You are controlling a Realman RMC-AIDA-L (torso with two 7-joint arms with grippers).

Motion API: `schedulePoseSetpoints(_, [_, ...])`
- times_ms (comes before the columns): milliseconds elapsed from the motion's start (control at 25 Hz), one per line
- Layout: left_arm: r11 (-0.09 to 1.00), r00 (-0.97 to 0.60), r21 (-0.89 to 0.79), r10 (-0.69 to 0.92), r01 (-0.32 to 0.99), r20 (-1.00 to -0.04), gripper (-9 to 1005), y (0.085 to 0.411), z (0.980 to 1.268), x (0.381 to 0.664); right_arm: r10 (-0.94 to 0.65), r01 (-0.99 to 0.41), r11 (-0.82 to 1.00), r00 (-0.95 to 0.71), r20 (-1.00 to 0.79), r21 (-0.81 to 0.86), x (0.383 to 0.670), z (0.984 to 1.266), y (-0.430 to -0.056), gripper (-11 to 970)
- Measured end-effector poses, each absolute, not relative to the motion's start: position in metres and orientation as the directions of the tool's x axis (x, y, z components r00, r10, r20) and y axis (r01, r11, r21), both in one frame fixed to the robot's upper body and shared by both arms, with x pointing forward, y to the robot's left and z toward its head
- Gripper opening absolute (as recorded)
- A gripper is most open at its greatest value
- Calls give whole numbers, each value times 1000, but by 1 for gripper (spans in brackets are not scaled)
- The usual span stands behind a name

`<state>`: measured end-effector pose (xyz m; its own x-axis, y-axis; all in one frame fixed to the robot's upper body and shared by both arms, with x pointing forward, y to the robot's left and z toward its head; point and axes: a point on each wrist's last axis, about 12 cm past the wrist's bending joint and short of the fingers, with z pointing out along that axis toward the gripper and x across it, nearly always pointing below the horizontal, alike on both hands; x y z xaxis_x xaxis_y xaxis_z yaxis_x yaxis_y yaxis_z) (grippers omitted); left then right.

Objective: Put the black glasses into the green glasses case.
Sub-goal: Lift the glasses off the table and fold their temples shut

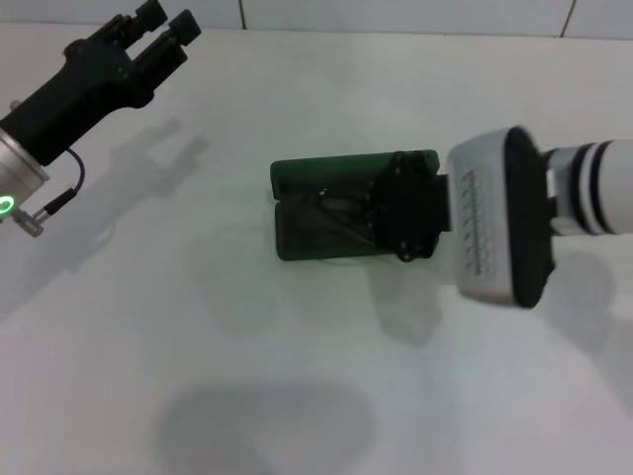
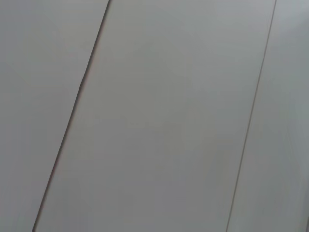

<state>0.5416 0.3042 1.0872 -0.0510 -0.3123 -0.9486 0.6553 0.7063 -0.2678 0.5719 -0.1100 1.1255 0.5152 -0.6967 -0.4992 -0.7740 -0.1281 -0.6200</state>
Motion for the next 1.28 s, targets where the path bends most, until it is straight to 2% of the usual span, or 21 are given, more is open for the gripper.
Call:
schedulePoseSetpoints(360, [694,-74,-274,-304,666,-950,561,300,1092,552,-719,-657,-134,580,-384,-742,562,1109,-93,109])
schedulePoseSetpoints(1280, [689,-96,-283,-297,668,-950,560,294,1093,560,-725,-566,-197,633,-270,-801,555,1101,-91,109])
